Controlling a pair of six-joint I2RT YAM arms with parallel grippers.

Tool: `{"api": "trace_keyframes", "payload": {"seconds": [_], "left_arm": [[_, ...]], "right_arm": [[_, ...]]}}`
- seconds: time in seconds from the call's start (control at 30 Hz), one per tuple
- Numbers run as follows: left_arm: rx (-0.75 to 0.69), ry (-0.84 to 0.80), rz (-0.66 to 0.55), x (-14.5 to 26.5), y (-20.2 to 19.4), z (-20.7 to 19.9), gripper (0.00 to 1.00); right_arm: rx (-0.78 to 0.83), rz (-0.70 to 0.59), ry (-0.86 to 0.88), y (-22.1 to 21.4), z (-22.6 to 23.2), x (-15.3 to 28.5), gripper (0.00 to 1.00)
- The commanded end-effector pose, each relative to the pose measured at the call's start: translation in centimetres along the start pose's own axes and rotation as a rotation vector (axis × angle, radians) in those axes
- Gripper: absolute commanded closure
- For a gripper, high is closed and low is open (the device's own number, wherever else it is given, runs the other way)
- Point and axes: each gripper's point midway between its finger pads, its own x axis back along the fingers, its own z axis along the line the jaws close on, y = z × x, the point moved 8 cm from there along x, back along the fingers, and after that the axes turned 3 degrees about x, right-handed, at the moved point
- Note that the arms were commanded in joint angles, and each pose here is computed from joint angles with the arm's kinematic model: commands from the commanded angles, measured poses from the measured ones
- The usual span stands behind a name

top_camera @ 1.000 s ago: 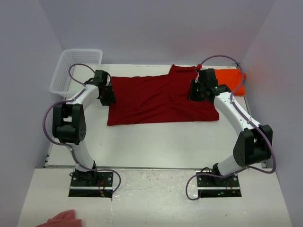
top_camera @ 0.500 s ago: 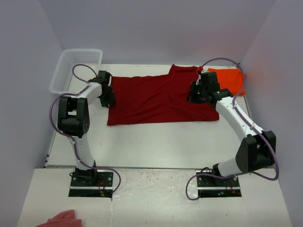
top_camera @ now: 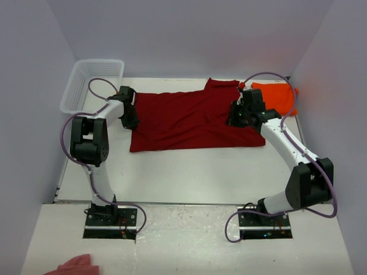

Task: Fold and stack the t-shirts
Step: Fold the flattened tshirt in 1/3 of the way

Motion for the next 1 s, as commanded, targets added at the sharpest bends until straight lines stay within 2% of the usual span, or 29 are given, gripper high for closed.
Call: {"api": "trace_keyframes", "payload": {"seconds": [0.0,0.4,0.7,0.77,0.8,0.87,0.97], "left_arm": [[0.003,-0.001,-0.051,0.9,0.9,-0.3,1.00],[0.030,-0.001,-0.188,5.4,1.6,0.3,1.00],[0.027,-0.031,-0.173,5.4,2.8,-0.6,1.00],[0.024,-0.025,-0.142,4.6,2.6,-0.7,0.63],[0.024,-0.032,-0.130,4.4,2.4,-0.8,0.51],[0.021,-0.028,-0.117,3.9,2.1,-0.8,0.43],[0.020,-0.024,-0.105,3.3,1.9,-0.7,0.42]], "right_arm": [[0.007,-0.037,0.041,0.5,0.6,0.2,0.73],[0.005,-0.027,0.027,0.3,0.4,0.1,0.74],[0.006,-0.020,0.030,0.3,0.4,0.0,0.74],[0.007,-0.022,0.031,0.3,0.4,0.1,0.74],[0.008,-0.023,0.033,0.4,0.5,0.2,0.74],[0.009,-0.027,0.038,0.4,0.5,0.2,0.74],[0.009,-0.024,0.042,0.3,0.6,0.2,0.74]]}}
